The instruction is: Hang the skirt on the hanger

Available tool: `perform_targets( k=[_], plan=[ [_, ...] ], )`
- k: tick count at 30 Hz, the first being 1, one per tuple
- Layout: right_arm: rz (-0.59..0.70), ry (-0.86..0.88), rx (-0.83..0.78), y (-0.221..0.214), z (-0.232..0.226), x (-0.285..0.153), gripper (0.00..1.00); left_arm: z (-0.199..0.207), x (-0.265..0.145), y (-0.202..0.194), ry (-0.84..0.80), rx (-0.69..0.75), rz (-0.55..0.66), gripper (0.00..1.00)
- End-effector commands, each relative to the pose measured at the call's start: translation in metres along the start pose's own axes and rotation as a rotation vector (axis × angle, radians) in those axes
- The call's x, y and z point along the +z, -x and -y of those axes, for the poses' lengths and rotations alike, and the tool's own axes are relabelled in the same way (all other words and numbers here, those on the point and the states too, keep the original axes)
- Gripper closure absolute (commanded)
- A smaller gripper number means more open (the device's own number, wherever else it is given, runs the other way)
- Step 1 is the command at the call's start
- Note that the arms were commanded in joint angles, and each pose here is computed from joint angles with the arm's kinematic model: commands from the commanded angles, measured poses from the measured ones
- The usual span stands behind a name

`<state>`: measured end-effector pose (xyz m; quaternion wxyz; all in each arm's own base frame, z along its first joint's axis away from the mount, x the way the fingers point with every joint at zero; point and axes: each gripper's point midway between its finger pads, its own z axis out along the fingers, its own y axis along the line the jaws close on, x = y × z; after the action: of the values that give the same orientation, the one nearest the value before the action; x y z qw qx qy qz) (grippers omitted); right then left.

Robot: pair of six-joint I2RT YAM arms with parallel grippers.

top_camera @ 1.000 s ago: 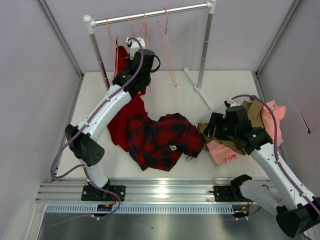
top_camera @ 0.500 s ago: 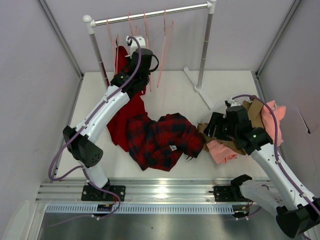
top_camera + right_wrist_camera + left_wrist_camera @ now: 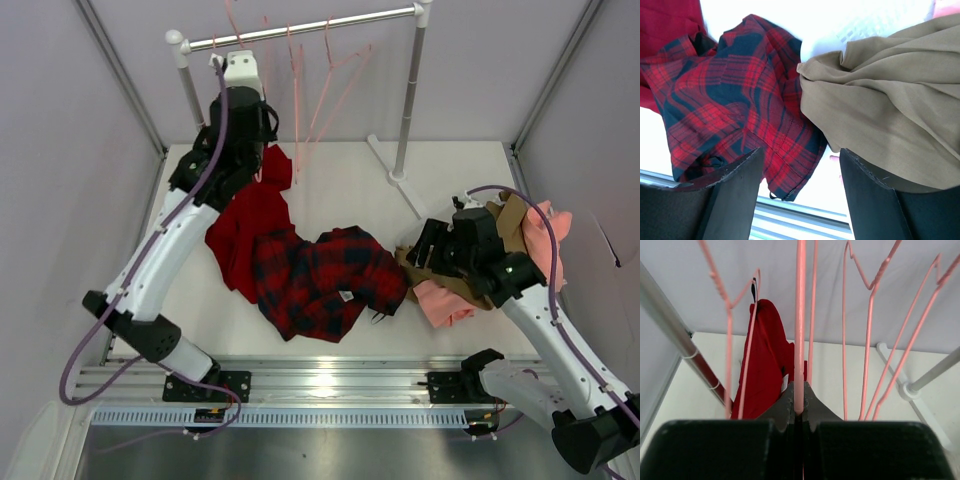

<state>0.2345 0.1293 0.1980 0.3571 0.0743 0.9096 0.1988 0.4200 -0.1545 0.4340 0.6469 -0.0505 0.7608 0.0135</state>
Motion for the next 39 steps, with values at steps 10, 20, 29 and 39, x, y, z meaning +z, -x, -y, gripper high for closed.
perform_targets(
  k=[10, 20, 29, 39],
  plan=[
    [0.134, 0.035, 0.034, 0.027, -0.019, -0.039, 0.22, -0.016, -0.103, 0.005, -0.312, -0.026, -0.065, 1.00],
    [0.051, 0.092, -0.051, -0.013, -0.048, -0.048, 0.21, -0.066, -0.185, -0.052, -0.380, -0.039, -0.176, 1.00],
    [-0.069, 0.099, -0.131, -0.083, -0.060, -0.043, 0.24, -0.084, -0.264, -0.085, -0.606, -0.032, -0.208, 1.00],
    [-0.133, 0.066, -0.100, -0.165, -0.046, -0.040, 0.29, -0.070, -0.314, -0.138, -0.855, -0.100, -0.305, 1.00]
  ],
)
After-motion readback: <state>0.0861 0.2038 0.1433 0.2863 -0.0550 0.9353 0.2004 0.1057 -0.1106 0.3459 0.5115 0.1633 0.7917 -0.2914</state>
